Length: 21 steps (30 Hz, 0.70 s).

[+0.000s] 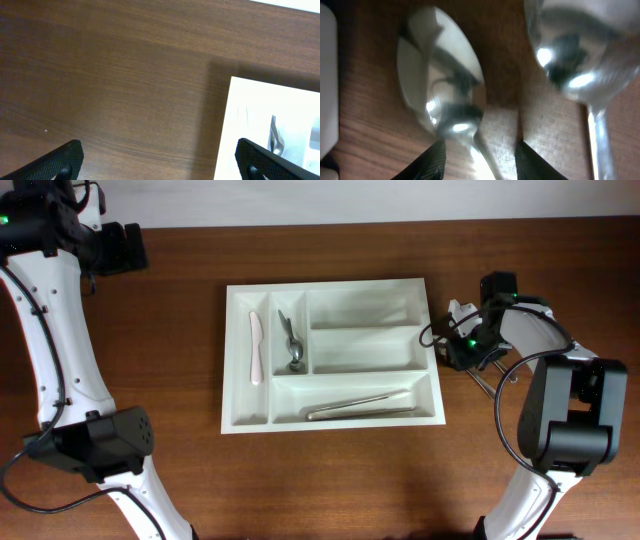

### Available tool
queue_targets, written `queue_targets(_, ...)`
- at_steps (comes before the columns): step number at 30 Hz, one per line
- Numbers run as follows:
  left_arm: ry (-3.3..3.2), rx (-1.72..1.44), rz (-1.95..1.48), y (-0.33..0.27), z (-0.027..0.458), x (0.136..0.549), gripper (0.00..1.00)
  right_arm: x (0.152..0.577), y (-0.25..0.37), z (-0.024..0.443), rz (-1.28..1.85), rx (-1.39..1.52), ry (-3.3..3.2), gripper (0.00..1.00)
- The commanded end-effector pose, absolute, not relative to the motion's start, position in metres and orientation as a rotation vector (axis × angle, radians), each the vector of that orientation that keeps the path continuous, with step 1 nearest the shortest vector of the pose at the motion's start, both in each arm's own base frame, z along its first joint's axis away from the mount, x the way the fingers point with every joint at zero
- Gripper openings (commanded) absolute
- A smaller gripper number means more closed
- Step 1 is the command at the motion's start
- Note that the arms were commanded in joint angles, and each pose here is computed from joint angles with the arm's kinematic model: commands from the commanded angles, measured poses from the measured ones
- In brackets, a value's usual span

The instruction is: Pack container

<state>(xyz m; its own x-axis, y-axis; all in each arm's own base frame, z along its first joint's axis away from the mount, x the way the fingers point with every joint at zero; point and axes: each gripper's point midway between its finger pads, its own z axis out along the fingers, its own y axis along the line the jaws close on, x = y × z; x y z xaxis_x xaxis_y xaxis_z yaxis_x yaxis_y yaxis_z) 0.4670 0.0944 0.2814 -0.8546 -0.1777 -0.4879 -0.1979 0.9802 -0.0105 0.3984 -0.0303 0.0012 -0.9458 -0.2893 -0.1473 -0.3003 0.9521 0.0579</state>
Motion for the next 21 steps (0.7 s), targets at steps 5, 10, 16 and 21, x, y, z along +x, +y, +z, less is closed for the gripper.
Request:
queue_targets(5,2.599,-0.275,0.050,0.095,0.289,0.465,0.99,0.395,-0.024,-0.005,0.172,-0.478,2.964,0.06)
queue_targets(10,2.599,-0.275,0.051,0.095,0.289,0.465,0.99,0.393,-0.024,-0.004,0.176,-0.472,2.973,0.04)
queue_targets(16,2.599,-0.275,0.051,0.095,0.289,0.465,0.99,0.402,-0.025,0.015,0.162,-0.446,2.950,0.04)
queue_targets(21,2.599,-0.275,0.051,0.095,0.289,0.465,0.99,0.432,-0.029,0.076,0.119,-0.419,2.851,0.04)
